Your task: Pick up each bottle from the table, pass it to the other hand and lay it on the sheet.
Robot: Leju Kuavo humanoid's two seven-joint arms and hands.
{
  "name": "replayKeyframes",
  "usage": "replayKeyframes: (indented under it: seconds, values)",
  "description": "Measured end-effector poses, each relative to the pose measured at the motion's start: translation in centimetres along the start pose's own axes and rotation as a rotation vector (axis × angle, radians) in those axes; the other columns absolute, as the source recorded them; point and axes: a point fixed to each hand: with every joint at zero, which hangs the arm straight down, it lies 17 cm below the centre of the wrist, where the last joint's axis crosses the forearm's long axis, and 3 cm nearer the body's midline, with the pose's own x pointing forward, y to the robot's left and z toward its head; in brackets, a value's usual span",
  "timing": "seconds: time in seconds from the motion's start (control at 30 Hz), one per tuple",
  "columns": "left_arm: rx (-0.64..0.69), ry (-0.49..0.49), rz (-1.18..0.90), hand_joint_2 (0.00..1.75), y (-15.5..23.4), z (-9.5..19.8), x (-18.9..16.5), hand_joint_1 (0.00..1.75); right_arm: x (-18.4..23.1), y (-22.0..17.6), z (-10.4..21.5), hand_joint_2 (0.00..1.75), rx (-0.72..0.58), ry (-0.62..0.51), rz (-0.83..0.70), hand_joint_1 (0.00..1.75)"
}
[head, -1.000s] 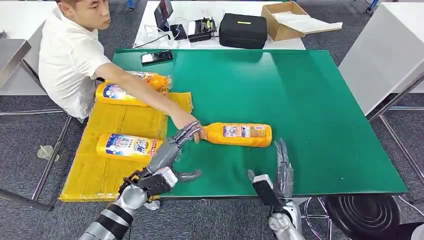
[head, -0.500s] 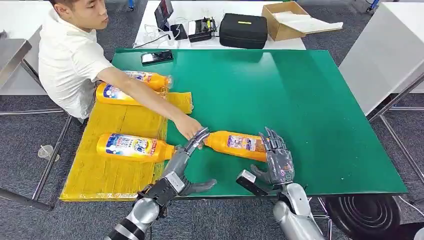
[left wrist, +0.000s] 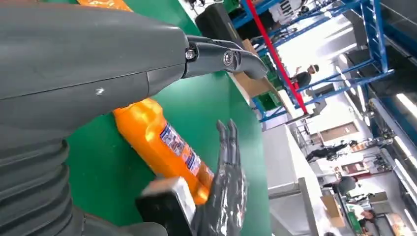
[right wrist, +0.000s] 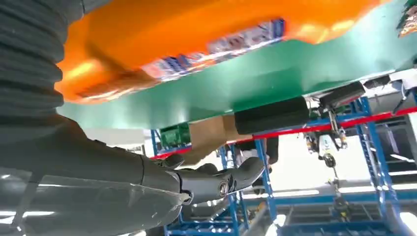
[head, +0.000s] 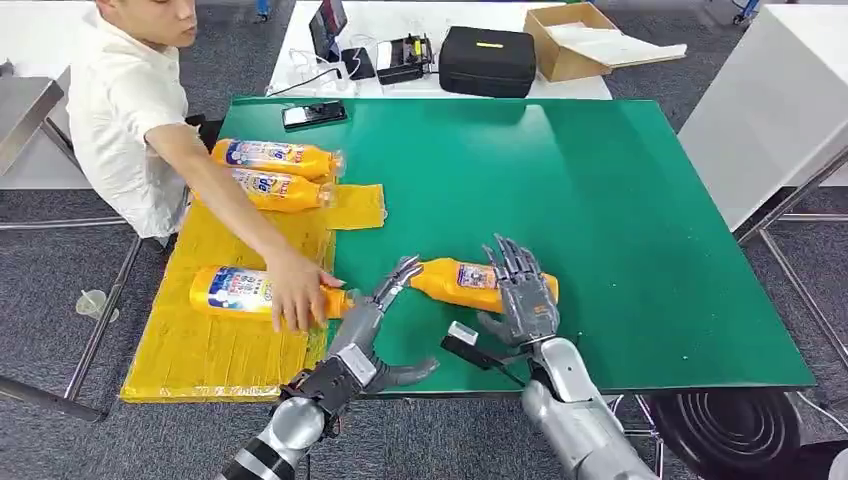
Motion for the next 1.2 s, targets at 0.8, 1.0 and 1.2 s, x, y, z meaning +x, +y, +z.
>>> replayKeyframes:
  seconds: [0.8,1.0,1.2]
  values:
    - [-0.031,0.106,-0.024,1.75,-0.8,0.6,-2.3,0.00,-5.4,6.3,0.9,1.75,0.377,0.272,-0.047,0.00]
    - [-0.025,0.118,-0.018,1.75,-0.9,1.0,-2.7,0.00,-6.0,6.7,1.3,1.75,0.414,0.298,-0.024,1.75]
    - [-0.005,0.137,-0.006,1.75,-0.7,1.3,-3.1,0.00,-8.6,6.8,2.1,1.75,0.506,0.363,0.026,1.75]
